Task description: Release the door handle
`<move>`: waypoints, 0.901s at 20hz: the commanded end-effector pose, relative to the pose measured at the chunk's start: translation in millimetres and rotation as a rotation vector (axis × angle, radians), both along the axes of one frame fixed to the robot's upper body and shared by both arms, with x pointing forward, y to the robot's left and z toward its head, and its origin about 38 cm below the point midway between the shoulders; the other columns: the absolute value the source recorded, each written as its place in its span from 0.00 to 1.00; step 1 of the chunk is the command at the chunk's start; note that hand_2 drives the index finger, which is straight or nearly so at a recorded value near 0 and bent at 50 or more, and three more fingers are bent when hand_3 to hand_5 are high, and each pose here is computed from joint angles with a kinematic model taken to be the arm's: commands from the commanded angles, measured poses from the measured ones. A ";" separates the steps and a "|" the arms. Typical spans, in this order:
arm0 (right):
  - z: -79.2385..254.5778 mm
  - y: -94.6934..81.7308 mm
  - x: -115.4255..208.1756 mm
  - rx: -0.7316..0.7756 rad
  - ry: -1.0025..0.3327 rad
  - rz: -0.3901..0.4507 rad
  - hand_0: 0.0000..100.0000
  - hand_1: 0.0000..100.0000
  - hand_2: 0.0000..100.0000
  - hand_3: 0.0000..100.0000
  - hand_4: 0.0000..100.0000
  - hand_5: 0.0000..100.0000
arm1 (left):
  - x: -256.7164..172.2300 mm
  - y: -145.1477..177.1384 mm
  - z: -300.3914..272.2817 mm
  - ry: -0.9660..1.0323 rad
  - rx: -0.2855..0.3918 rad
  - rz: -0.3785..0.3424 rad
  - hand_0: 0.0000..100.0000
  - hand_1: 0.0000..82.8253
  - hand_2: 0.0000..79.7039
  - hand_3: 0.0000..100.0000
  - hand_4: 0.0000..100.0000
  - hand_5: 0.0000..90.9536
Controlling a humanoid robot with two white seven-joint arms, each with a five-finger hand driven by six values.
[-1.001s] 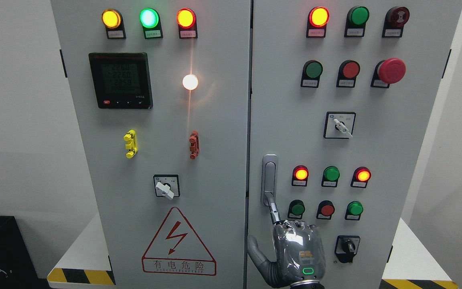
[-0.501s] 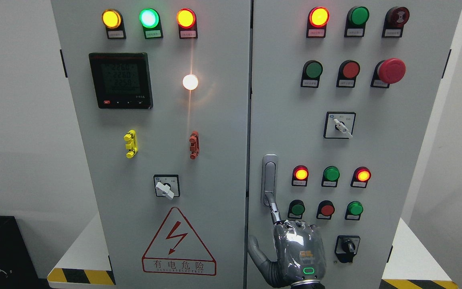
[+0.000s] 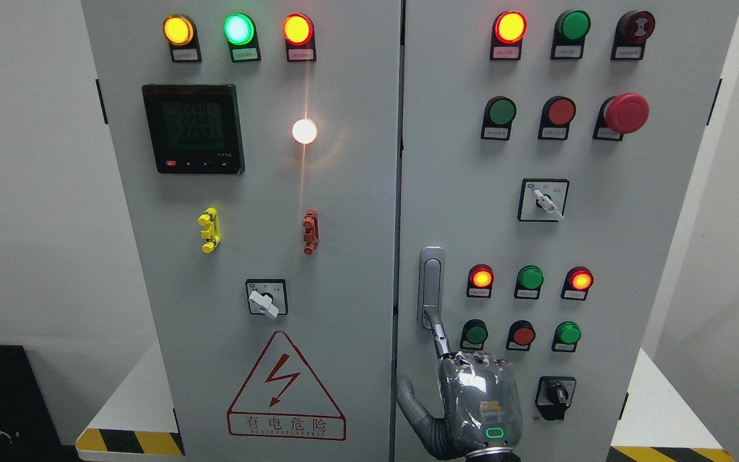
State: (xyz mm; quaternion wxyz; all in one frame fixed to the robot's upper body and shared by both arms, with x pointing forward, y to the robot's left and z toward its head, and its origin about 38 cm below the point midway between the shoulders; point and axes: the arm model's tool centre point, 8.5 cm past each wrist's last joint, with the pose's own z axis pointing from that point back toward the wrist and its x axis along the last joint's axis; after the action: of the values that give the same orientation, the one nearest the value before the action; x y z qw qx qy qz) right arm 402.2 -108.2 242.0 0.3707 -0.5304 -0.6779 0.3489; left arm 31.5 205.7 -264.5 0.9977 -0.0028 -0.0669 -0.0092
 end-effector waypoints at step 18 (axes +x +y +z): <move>-12.3 1.4 3.3 -0.009 0.035 0.000 0.45 0.24 0.07 1.00 1.00 1.00 | -10.7 0.1 -0.4 0.016 0.000 0.002 0.12 0.67 0.00 0.00 0.00 0.00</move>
State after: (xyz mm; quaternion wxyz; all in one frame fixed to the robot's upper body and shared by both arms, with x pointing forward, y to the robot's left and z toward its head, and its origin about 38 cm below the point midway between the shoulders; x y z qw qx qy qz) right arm 402.6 -108.3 238.0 0.3745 -0.5292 -0.6751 0.3521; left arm 31.5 205.7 -264.5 0.9977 -0.0028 -0.0669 -0.0093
